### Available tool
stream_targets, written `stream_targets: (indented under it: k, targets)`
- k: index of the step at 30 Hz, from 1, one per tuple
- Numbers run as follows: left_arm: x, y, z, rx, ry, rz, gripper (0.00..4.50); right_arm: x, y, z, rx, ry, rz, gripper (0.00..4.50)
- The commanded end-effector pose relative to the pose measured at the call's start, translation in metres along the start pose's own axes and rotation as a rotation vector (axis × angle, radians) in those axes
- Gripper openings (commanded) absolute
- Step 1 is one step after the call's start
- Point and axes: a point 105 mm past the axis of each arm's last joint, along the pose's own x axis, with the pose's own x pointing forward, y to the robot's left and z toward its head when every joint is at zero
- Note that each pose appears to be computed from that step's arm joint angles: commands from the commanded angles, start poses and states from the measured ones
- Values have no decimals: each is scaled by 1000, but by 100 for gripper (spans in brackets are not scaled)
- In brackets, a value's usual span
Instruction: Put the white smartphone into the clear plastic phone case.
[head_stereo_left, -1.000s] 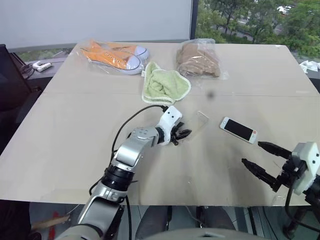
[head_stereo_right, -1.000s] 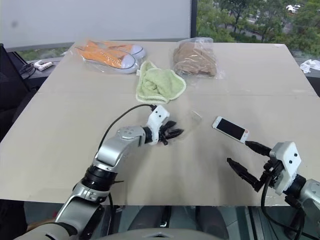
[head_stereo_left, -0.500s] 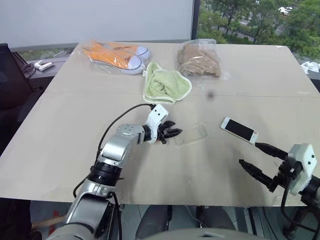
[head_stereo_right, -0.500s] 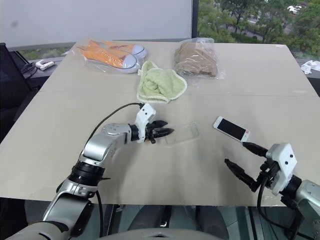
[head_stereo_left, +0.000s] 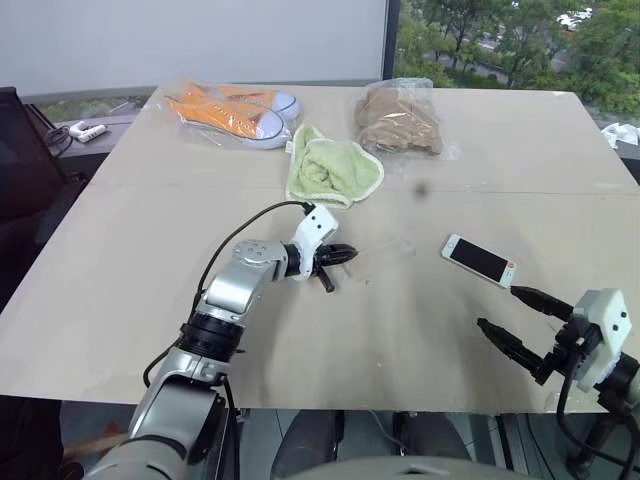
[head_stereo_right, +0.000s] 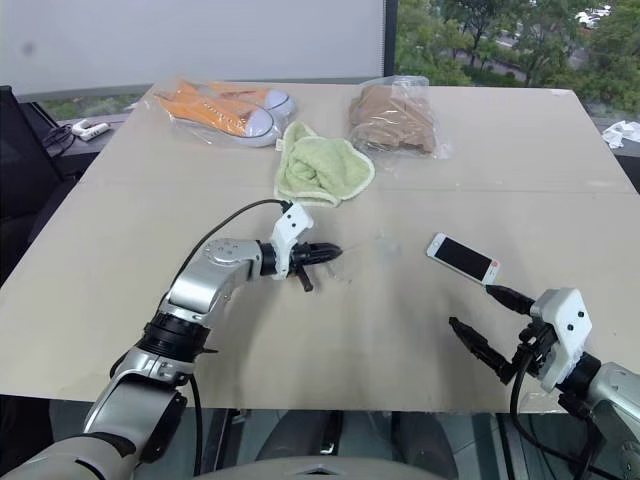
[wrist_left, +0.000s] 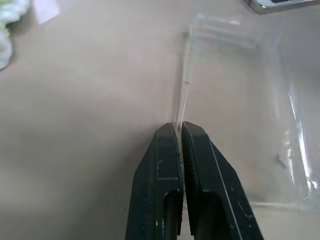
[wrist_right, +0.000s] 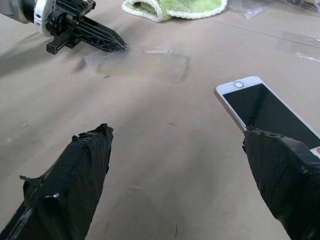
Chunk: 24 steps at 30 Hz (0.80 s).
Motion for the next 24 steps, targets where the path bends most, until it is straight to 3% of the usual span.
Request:
stream_targets:
  k: [1,6,11,24]
  targets:
    - [5,-15,15,137,-47,-122,4,1,5,11,-36,-37,18,450]
    - [-2,-37,29,328,-117,-310,4,1,5,11,-37,-38,23,450]
    - [0,-31,17,469,-41,-328,4,-1,13,13,-19,-50,74,450]
    - [2,-24,11,493,-16,-278,4,-11,32,14,-63,-4,281,450]
